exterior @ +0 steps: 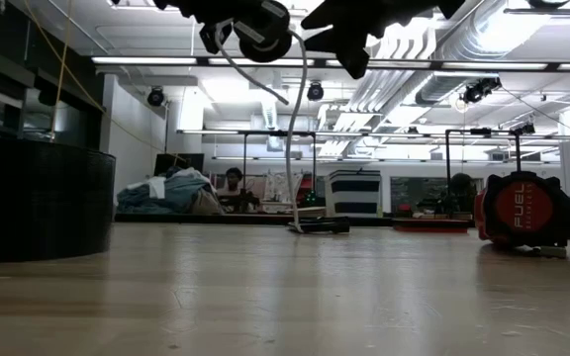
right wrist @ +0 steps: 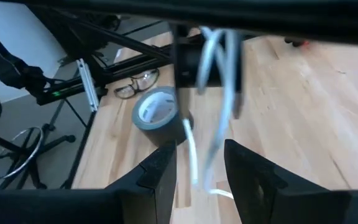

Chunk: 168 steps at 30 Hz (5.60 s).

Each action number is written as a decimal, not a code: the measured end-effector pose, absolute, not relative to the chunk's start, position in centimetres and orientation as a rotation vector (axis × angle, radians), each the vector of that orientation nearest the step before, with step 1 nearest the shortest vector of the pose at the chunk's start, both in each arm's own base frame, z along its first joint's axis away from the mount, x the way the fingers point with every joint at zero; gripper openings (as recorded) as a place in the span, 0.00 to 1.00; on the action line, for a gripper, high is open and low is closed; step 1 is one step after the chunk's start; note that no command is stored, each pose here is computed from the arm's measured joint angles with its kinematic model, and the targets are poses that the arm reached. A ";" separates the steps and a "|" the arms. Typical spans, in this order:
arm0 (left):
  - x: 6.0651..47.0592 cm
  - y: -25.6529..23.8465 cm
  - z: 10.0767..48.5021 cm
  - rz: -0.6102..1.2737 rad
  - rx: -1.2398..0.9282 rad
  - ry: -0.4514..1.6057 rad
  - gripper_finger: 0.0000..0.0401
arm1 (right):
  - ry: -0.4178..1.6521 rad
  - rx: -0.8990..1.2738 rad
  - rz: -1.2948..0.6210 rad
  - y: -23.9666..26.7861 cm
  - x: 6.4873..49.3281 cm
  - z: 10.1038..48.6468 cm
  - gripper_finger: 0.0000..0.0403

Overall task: Coil cords
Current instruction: Uncoil the white wire from the black spool

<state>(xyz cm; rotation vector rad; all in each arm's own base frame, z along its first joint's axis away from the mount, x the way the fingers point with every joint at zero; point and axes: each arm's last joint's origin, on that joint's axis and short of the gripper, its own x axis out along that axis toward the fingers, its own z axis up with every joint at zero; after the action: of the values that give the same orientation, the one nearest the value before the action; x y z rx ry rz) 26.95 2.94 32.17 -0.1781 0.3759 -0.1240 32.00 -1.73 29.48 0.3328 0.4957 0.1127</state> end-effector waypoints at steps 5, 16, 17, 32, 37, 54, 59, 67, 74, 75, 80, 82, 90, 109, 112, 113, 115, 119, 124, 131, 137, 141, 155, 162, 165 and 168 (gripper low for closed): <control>27.0 3.0 32.4 -0.117 -0.174 0.355 0.00 | 0.489 0.314 0.043 -1.9 32.0 29.5 0.32; 27.1 2.8 32.6 -0.119 -0.189 0.331 0.00 | 0.479 0.321 0.039 -1.6 31.8 29.8 0.12; 27.1 2.8 32.6 -0.123 -0.192 0.336 0.00 | 0.470 0.316 0.046 -1.5 31.6 30.1 0.06; 28.5 0.6 32.9 -0.313 -0.266 0.258 0.00 | 0.278 0.295 0.062 -2.3 32.2 33.1 0.00; 28.6 0.8 34.4 -0.353 -0.307 0.121 0.00 | 0.296 0.321 0.102 -2.9 33.1 32.3 0.00; 24.8 4.9 35.7 -0.062 -0.160 0.319 0.00 | 0.445 0.355 0.182 -2.0 29.9 33.2 0.00; 23.8 4.7 34.8 -0.062 -0.170 0.450 0.00 | 0.415 0.309 0.112 -2.3 28.8 34.2 0.00; 24.3 2.7 33.4 -0.161 -0.137 0.563 0.00 | 0.253 0.293 0.073 -3.5 28.8 35.9 0.00; 26.4 1.1 33.9 -0.246 -0.114 0.428 0.00 | 0.218 0.270 0.056 -4.2 28.9 36.1 0.00; 26.7 0.9 34.1 -0.251 -0.118 0.400 0.00 | 0.217 0.267 0.051 -4.4 28.8 36.1 0.00; 27.4 0.8 35.9 -0.267 -0.135 0.203 0.00 | 0.219 0.270 0.014 -5.3 28.7 36.0 0.00; 27.4 1.1 36.7 -0.260 -0.146 0.129 0.00 | 0.246 0.283 0.008 -5.4 28.6 35.8 0.00; 25.4 2.7 38.5 -0.186 -0.155 0.050 0.00 | 0.444 0.342 0.069 -4.4 28.1 34.1 0.00; 21.8 3.5 32.5 0.009 -0.111 0.766 0.00 | 0.421 0.316 0.005 -3.9 25.6 35.7 0.00; 22.1 3.8 32.1 0.070 -0.089 0.789 0.00 | 0.466 0.343 -0.003 -3.8 25.1 35.5 0.00; 22.3 3.9 31.9 0.094 -0.082 0.796 0.00 | 0.491 0.350 -0.004 -3.7 25.0 35.3 0.00; 22.5 4.1 31.4 0.138 -0.079 0.819 0.00 | 0.561 0.383 -0.014 -3.5 24.5 34.8 0.00; 23.4 4.3 30.2 0.168 -0.085 0.873 0.03 | 0.727 0.466 -0.050 -3.2 23.5 33.5 0.00; 24.7 4.6 28.6 0.182 -0.109 0.938 0.10 | 0.918 0.488 -0.076 -2.8 22.2 32.3 0.02; 26.5 4.9 26.1 0.187 -0.164 1.038 0.26 | 1.091 0.463 -0.125 -2.5 20.9 31.3 0.21; 27.2 5.0 24.9 0.190 -0.210 1.080 0.41 | 1.098 0.413 -0.210 -2.8 20.8 31.2 0.38; 27.2 4.6 24.9 0.161 -0.323 1.075 0.48 | 1.140 0.398 -0.253 -2.8 20.4 31.0 0.46; 28.6 1.3 18.9 -0.033 0.294 1.208 0.54 | 1.294 0.367 -0.189 -1.2 19.8 25.5 0.51; 30.0 2.9 15.1 -0.246 0.426 1.317 0.54 | 1.213 0.478 -0.193 -1.0 20.5 24.5 0.51; 30.4 3.6 14.1 -0.269 0.438 1.338 0.53 | 1.186 0.496 -0.204 -1.1 20.7 24.6 0.51; 30.7 4.2 13.5 -0.301 0.451 1.350 0.53 | 1.154 0.511 -0.209 -1.1 21.0 24.7 0.51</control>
<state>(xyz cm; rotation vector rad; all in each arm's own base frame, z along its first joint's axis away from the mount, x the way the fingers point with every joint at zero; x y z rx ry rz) 30.70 4.23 13.51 0.4514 1.3502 -0.3008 21.02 -1.08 24.72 0.5106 1.1538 -0.2087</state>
